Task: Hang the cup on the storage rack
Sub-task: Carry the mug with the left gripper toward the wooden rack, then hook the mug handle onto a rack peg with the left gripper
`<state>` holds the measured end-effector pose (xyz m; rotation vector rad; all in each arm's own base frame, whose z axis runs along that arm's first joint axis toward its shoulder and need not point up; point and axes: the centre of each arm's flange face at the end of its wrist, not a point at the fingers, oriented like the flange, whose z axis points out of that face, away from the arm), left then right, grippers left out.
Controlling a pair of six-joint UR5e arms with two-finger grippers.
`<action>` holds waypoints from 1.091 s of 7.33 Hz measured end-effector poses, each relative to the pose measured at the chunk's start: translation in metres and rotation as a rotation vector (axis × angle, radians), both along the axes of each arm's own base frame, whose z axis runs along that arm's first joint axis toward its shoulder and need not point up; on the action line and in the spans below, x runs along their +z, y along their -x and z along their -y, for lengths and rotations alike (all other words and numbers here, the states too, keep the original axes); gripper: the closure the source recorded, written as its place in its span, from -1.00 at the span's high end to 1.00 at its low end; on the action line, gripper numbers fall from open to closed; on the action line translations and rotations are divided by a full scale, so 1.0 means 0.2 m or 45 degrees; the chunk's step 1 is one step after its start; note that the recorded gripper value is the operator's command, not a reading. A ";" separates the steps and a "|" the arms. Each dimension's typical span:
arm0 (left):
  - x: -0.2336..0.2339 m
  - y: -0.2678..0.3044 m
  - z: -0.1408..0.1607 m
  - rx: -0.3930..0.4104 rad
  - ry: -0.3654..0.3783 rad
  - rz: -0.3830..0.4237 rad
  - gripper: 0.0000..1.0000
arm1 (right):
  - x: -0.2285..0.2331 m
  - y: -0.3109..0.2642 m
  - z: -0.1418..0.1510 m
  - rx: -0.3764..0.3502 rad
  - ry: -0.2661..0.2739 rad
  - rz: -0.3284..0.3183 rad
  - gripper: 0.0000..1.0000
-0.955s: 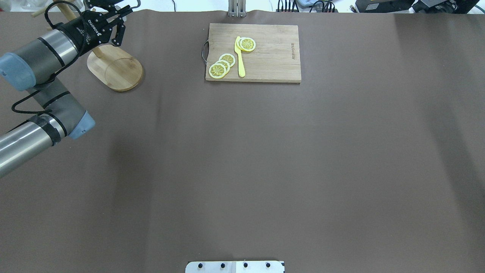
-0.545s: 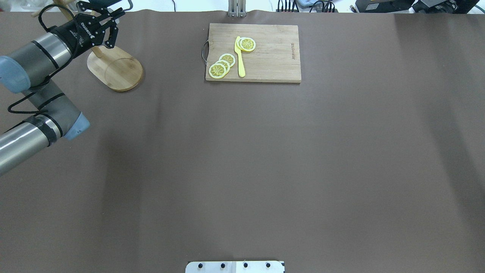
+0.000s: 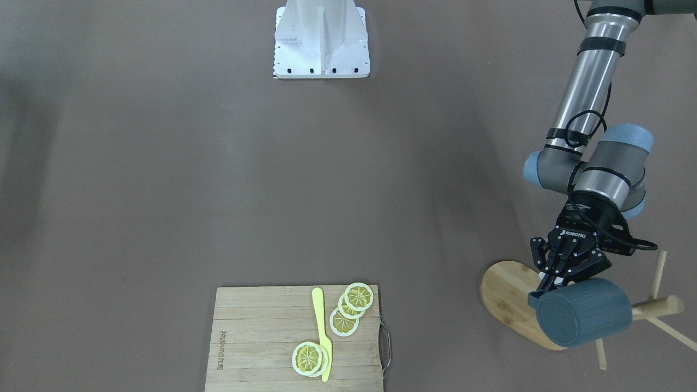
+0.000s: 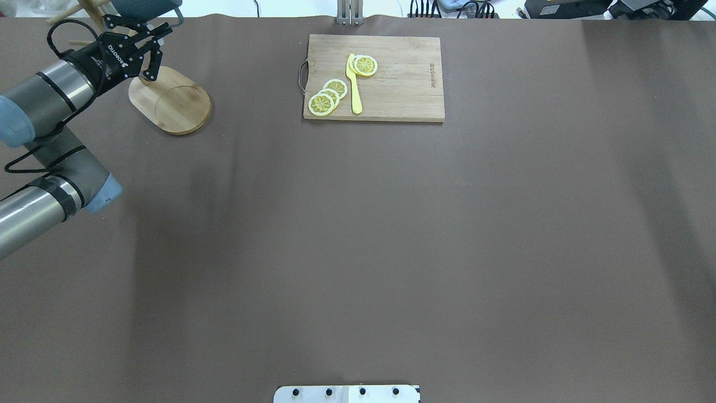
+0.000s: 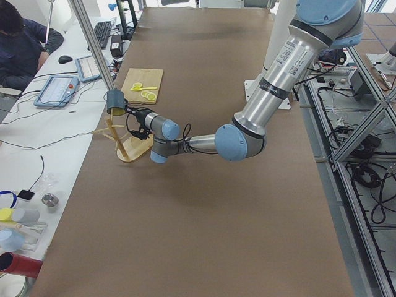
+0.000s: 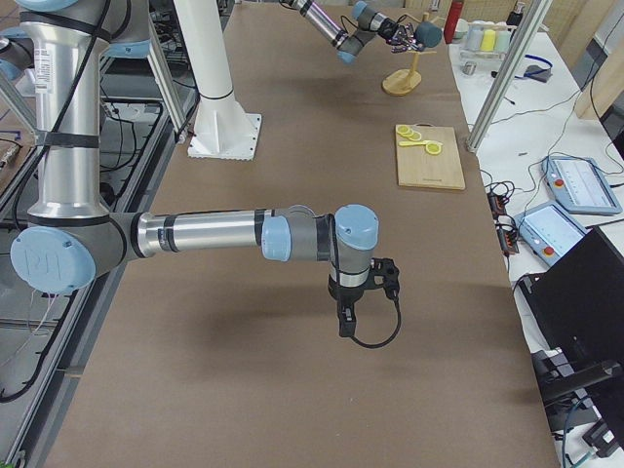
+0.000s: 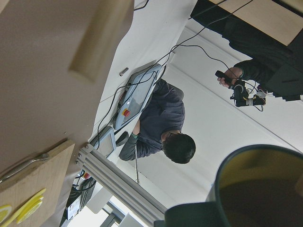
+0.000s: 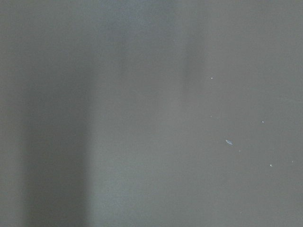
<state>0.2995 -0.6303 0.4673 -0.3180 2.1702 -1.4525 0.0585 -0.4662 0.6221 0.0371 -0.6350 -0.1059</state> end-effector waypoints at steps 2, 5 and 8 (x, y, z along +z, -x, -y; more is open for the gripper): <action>0.05 0.01 -0.01 0.009 0.032 -0.018 -1.00 | -0.01 0.00 0.00 0.000 -0.002 0.001 1.00; 0.13 0.04 -0.05 0.012 0.050 -0.023 -1.00 | -0.02 0.00 0.01 0.000 -0.008 0.000 1.00; 0.17 0.05 -0.06 0.015 0.062 -0.027 -1.00 | -0.02 0.00 0.01 0.001 -0.011 0.000 1.00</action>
